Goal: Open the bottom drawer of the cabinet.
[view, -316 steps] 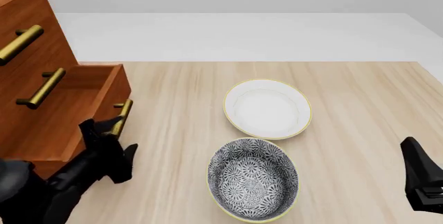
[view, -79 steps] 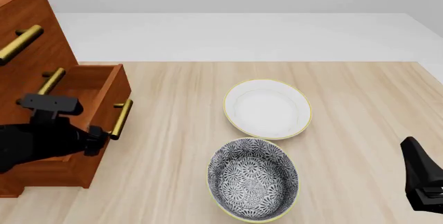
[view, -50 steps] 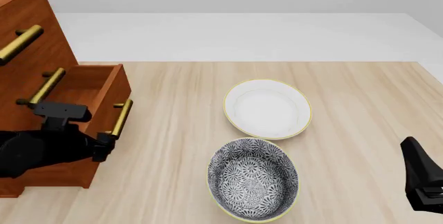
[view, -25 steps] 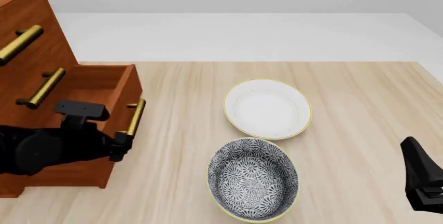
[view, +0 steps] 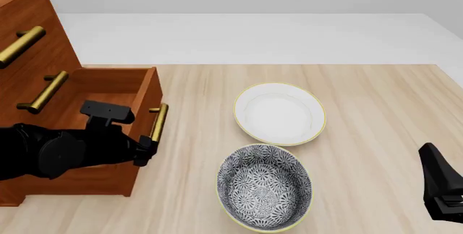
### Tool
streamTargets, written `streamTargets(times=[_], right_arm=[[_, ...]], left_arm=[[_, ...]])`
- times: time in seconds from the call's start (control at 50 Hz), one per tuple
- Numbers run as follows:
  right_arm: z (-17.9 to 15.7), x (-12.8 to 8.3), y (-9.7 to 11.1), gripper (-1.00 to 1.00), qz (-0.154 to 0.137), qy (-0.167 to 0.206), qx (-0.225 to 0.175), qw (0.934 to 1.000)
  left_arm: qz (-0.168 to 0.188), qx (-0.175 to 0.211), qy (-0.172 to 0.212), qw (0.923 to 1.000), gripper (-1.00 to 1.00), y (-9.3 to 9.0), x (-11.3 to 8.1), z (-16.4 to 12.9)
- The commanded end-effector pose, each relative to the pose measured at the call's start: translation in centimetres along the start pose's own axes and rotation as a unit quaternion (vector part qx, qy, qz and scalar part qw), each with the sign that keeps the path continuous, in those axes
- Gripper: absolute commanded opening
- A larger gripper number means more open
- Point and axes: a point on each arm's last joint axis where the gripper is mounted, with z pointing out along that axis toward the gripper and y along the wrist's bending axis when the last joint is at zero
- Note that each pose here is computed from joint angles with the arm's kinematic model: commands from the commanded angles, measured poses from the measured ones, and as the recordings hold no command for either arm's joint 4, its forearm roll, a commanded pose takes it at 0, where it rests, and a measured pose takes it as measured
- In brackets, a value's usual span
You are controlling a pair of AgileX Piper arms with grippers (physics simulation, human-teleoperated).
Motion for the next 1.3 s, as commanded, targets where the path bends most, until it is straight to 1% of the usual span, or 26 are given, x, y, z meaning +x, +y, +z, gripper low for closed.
streamTargets(times=[0.02,0.14,0.16,0.32,0.44,0.56,0.64,0.74,0.78,0.8,0.82,0.84,0.88,0.94,0.98,1.0,1.06,1.08,1.12,1.14,1.16,1.22,1.24,1.26,1.28,1.3], right_arm=[[0.0,0.0,0.0,1.00,0.000,0.000,0.000,1.0000],[0.0,0.0,0.0,1.00,0.000,0.000,0.000,1.0000],[0.0,0.0,0.0,1.00,0.000,0.000,0.000,1.0000],[0.0,0.0,0.0,1.00,0.000,0.000,0.000,1.0000],[0.0,0.0,0.0,1.00,0.000,0.000,0.000,1.0000],[0.0,0.0,0.0,1.00,0.000,0.000,0.000,1.0000],[0.0,0.0,0.0,1.00,0.000,0.000,0.000,1.0000],[0.0,0.0,0.0,1.00,0.000,0.000,0.000,1.0000],[0.0,0.0,0.0,1.00,0.000,0.000,0.000,1.0000],[0.0,0.0,0.0,1.00,0.000,0.000,0.000,1.0000],[0.0,0.0,0.0,1.00,0.000,0.000,0.000,1.0000],[0.0,0.0,0.0,1.00,0.000,0.000,0.000,1.0000],[0.0,0.0,0.0,1.00,0.000,0.000,0.000,1.0000],[0.0,0.0,0.0,1.00,0.000,0.000,0.000,1.0000],[0.0,0.0,0.0,1.00,0.000,0.000,0.000,1.0000],[0.0,0.0,0.0,1.00,0.000,0.000,0.000,1.0000],[0.0,0.0,0.0,1.00,0.000,0.000,0.000,1.0000],[0.0,0.0,0.0,1.00,0.000,0.000,0.000,1.0000],[0.0,0.0,0.0,1.00,0.000,0.000,0.000,1.0000],[0.0,0.0,0.0,1.00,0.000,0.000,0.000,1.0000],[0.0,0.0,0.0,1.00,0.000,0.000,0.000,1.0000],[0.0,0.0,0.0,1.00,0.000,0.000,0.000,1.0000],[0.0,0.0,0.0,1.00,0.000,0.000,0.000,1.0000],[0.0,0.0,0.0,1.00,0.000,0.000,0.000,1.0000],[0.0,0.0,0.0,1.00,0.000,0.000,0.000,1.0000],[0.0,0.0,0.0,1.00,0.000,0.000,0.000,1.0000]], left_arm=[[0.029,0.019,-0.008,0.9993,1.00,-1.5,-0.7,0.2],[0.034,0.028,-0.009,0.9990,1.00,-2.2,-1.0,0.3],[0.035,0.033,-0.009,0.9988,1.00,-2.6,-1.1,0.3],[0.045,0.049,-0.012,0.9977,1.00,-3.8,-1.4,0.5],[0.044,0.057,-0.013,0.9973,1.00,-4.4,-1.5,0.5],[0.046,0.056,-0.016,0.9972,1.00,-4.4,-1.6,0.3],[0.047,0.054,-0.026,0.9971,1.00,-4.1,-1.9,-0.5],[0.052,0.054,-0.044,0.9962,1.00,-3.9,-2.5,-2.2],[0.059,0.051,-0.057,0.9953,1.00,-3.6,-2.8,-3.3],[0.060,0.052,-0.065,0.9947,1.00,-3.5,-3.1,-4.3],[0.060,0.051,-0.069,0.9945,1.00,-3.4,-3.2,-4.6],[0.066,0.049,-0.080,0.9934,1.00,-3.2,-3.4,-5.7],[0.073,0.050,-0.088,0.9922,1.00,-3.2,-3.5,-6.7],[0.079,0.045,-0.115,0.9891,1.00,-2.6,-3.6,-9.6],[0.082,0.048,-0.124,0.9878,1.00,-2.6,-3.5,-10.6],[0.090,0.048,-0.134,0.9857,1.00,-2.5,-3.3,-11.6],[0.099,0.041,-0.153,0.9824,1.00,-2.0,-2.5,-13.4],[0.110,0.035,-0.173,0.9782,1.00,-1.7,-2.1,-14.6],[0.115,0.025,-0.193,0.9740,1.00,-1.2,-1.6,-15.8],[0.115,0.018,-0.207,0.9714,1.00,-0.9,-1.0,-16.6],[0.110,0.021,-0.219,0.9693,1.00,-0.9,-0.7,-17.4],[0.110,0.021,-0.240,0.9642,1.00,-0.7,0.4,-18.8],[0.100,0.018,-0.256,0.9613,1.00,-0.5,1.0,-19.7],[0.103,0.018,-0.256,0.9611,1.00,-0.5,1.2,-19.8],[0.108,0.015,-0.269,0.9569,1.00,-0.4,1.8,-20.5],[0.101,0.018,-0.278,0.9552,1.00,-0.3,2.2,-21.1]])
